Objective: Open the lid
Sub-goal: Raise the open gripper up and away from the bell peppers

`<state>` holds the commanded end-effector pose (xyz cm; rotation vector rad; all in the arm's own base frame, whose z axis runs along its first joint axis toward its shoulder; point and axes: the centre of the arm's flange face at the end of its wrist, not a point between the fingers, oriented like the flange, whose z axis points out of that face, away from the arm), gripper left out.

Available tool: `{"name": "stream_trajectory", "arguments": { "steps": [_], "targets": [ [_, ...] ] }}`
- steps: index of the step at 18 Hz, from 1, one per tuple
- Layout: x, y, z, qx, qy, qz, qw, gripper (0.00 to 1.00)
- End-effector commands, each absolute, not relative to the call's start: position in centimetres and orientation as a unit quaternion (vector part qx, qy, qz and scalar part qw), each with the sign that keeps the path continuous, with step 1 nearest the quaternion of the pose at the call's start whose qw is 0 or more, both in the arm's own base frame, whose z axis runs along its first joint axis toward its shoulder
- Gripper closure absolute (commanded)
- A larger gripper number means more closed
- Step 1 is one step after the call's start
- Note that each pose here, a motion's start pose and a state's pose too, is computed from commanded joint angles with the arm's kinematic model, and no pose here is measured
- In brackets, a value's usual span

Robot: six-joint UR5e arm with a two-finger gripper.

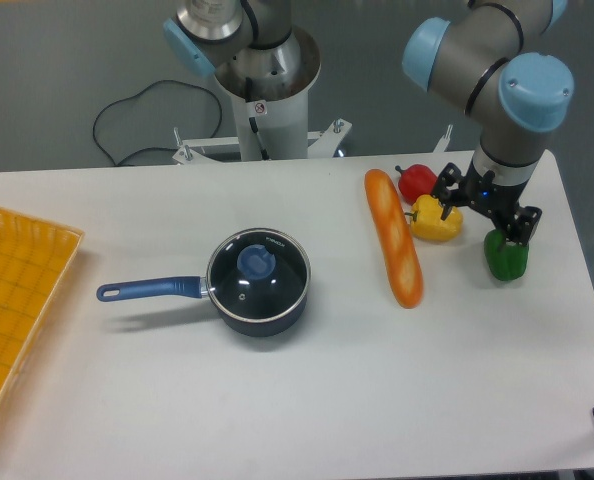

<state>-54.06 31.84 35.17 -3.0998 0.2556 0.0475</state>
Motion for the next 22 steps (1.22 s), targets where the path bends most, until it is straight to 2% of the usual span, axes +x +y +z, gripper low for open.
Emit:
{"name": "stream_trajectory", "arguments": {
  "steps": [10,17,22],
  "targets": [
    [-53.9,32.0,34.8,-0.996,0.088,0.012,0.018,0.0],
    [-52.3,31.3,32.2,-0.996,0.083,-0.015,0.007,0.0],
    [-51.0,31.1,32.1,-0.998,0.062,-0.023,0.003,0.0]
  ]
}}
